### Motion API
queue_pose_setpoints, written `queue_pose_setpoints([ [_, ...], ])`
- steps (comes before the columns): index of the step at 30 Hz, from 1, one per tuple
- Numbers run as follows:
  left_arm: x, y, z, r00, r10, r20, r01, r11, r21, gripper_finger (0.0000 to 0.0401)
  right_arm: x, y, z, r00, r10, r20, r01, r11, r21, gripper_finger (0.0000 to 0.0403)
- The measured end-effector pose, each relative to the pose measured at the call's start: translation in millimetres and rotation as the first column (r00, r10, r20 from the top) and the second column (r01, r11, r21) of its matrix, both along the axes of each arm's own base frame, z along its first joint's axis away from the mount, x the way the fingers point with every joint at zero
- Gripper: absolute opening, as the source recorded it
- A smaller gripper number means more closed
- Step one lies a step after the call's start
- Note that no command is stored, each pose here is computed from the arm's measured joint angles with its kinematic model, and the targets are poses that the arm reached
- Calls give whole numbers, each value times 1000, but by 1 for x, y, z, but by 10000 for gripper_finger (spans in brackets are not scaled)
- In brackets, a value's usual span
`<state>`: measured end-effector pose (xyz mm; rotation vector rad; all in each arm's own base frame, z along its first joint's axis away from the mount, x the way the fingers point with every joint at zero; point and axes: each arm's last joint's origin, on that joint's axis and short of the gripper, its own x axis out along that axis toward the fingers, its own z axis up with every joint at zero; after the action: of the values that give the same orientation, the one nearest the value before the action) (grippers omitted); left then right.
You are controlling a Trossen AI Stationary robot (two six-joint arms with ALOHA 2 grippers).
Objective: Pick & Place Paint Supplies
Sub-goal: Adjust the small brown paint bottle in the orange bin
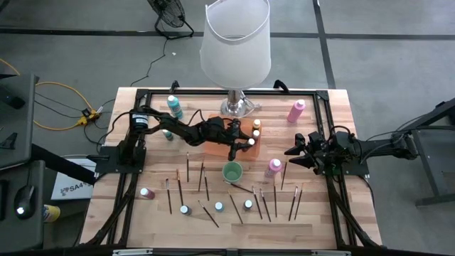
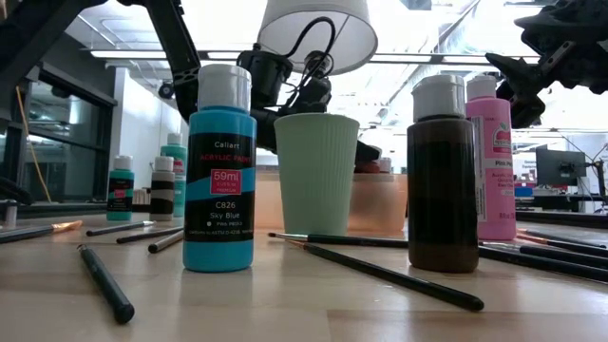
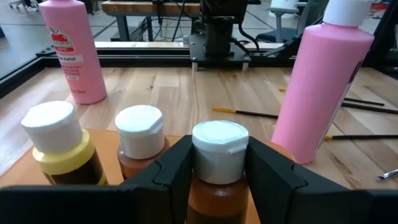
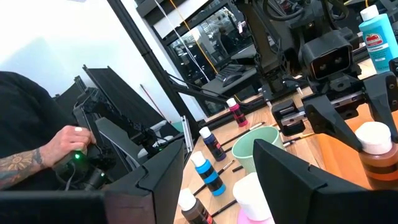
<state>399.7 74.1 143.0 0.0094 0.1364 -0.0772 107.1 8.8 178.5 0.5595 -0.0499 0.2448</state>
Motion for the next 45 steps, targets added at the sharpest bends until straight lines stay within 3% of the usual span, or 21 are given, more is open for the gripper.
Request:
queue_pose_setpoints([
  [45,0,1,1,1000,30,10,-29,999,-46,134,0,0,0,1000,0,0,0,1000,0,188],
])
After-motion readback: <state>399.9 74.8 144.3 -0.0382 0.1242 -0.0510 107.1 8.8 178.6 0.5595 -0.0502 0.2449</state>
